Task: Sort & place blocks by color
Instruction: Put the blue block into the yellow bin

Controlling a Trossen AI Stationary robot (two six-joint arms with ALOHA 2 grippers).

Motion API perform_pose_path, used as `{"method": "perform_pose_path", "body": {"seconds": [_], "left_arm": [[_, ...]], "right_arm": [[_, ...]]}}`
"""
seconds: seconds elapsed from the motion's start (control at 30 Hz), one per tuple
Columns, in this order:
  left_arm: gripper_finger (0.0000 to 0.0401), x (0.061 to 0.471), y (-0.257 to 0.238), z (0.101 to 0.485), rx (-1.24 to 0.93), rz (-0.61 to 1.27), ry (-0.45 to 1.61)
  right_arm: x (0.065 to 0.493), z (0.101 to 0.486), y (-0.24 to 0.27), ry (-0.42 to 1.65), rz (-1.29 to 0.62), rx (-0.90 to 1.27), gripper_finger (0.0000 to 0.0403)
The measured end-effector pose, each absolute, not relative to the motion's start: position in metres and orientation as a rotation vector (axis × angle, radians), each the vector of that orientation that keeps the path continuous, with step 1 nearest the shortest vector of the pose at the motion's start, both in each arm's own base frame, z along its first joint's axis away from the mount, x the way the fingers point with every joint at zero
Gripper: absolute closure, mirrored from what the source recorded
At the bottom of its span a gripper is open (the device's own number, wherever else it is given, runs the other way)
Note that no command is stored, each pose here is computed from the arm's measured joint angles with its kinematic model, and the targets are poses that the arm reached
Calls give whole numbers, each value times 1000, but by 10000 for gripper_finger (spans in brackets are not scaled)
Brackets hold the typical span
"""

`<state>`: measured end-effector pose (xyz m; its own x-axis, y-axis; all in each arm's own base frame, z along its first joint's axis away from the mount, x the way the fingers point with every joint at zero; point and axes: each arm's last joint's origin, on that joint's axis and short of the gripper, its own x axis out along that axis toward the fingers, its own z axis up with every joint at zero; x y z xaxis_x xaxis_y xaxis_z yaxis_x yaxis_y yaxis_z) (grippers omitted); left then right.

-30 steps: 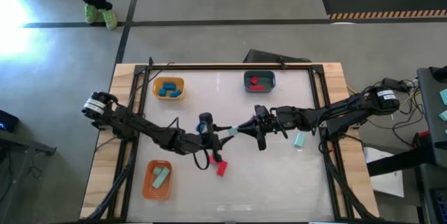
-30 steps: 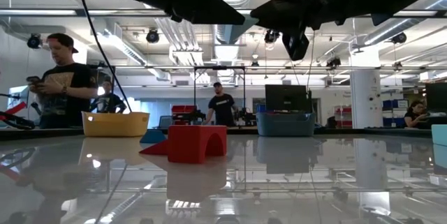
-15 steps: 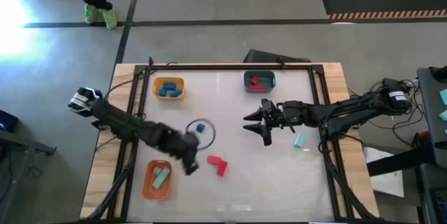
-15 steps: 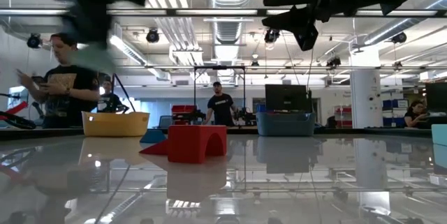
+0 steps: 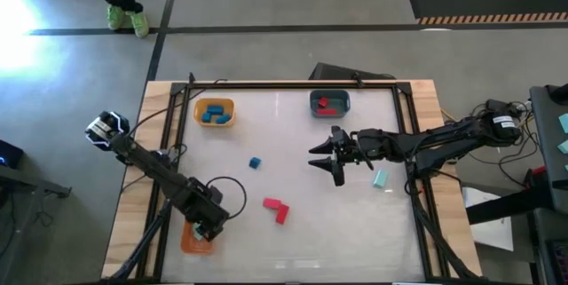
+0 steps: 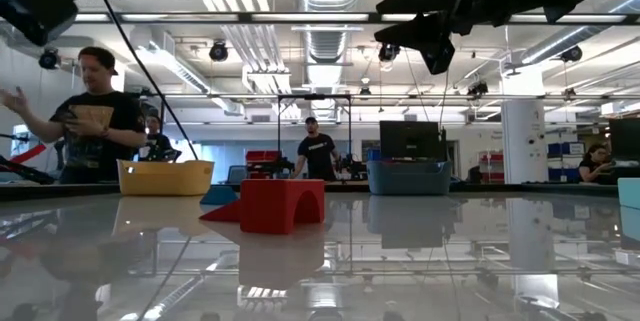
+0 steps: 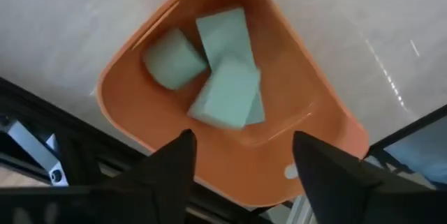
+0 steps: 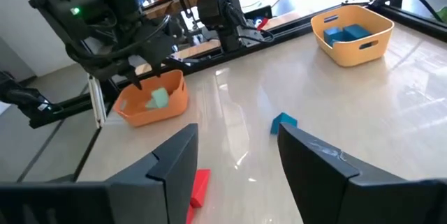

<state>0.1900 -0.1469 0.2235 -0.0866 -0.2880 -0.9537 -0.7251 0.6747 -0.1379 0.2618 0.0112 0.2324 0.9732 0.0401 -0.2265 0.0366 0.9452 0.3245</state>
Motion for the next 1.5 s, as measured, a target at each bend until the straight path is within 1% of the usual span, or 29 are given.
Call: {"method": "perform_pose_path", "body": {"seconds": [0.1, 0.2, 0.27, 0.33, 0.53, 0.67, 0.73, 0.8, 0.9, 1.03, 1.2, 1.5], "left_arm": [[163, 190, -147, 224, -822, 425, 1668], [158, 192, -147, 228, -807, 400, 1650], [157, 195, -146, 231, -775, 385, 1602], [156, 201, -144, 235, -713, 378, 1511], [155, 229, -117, 235, -428, 387, 1185], [155, 250, -92, 218, -157, 274, 1152], [155, 261, -75, 207, -72, 243, 1139], [155, 272, -50, 196, -111, 338, 1092], [155, 280, -19, 183, -356, 580, 1046], [155, 283, -11, 180, -543, 734, 972], [155, 282, -12, 175, -645, 809, 938], [155, 291, -14, 143, -600, 820, 993]], "right_arm": [[262, 232, 11, 234, 2, 333, 216], [262, 232, 11, 238, 1, 335, 216], [261, 230, 11, 254, -2, 339, 216], [261, 229, 11, 264, -4, 339, 216], [260, 227, 11, 290, -9, 338, 216], [260, 226, 11, 299, -10, 337, 216], [260, 226, 11, 302, -10, 332, 216], [260, 226, 11, 302, -10, 330, 216], [260, 225, 11, 305, -8, 314, 216], [260, 225, 10, 302, -25, 265, 216], [260, 224, 8, 304, -58, 234, 216], [259, 223, 7, 320, -61, 232, 216]]}}
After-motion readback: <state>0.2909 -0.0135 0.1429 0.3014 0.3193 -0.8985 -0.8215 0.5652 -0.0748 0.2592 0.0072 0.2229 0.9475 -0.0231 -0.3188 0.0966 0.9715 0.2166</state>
